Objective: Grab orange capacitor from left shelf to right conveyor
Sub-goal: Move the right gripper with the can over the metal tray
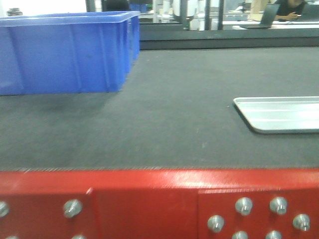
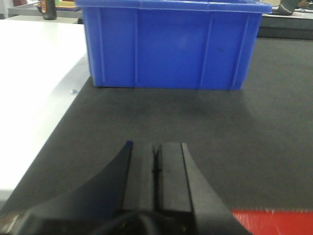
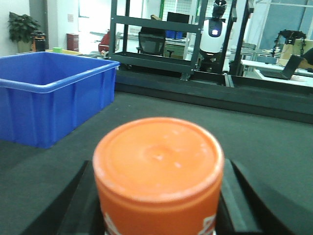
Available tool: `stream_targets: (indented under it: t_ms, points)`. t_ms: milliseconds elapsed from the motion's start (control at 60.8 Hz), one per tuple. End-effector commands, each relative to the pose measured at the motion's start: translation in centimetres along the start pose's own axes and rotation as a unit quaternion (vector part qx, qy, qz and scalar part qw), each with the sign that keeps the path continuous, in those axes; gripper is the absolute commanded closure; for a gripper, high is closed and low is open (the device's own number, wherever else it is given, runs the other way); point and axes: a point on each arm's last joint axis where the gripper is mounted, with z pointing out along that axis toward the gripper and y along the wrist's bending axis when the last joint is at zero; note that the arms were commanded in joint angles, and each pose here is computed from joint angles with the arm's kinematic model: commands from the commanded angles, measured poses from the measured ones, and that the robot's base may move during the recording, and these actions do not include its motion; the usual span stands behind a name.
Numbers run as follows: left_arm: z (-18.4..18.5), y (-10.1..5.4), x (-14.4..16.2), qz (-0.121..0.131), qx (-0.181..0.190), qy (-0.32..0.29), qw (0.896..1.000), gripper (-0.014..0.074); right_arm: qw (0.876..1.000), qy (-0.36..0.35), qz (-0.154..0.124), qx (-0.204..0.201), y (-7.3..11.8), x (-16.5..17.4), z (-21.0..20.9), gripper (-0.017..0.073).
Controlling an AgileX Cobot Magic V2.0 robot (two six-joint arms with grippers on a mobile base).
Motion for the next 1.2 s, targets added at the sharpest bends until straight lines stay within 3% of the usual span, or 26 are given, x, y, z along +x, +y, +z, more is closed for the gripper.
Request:
stream_targets:
  t_ms: [0, 1184]
  points:
    - [-0.16, 0.03, -0.96, -0.002, -0.002, -0.048, 0.999, 0.072, 0.999, -0.053, -0.008, 0.004, -0.09, -1.63, -0.04, 0.0396]
    - [-0.16, 0.03, -0.96, -0.002, -0.002, -0.048, 0.999, 0.072, 0.998, -0.057, -0.008, 0.004, -0.09, -1.71, -0.05, 0.0396]
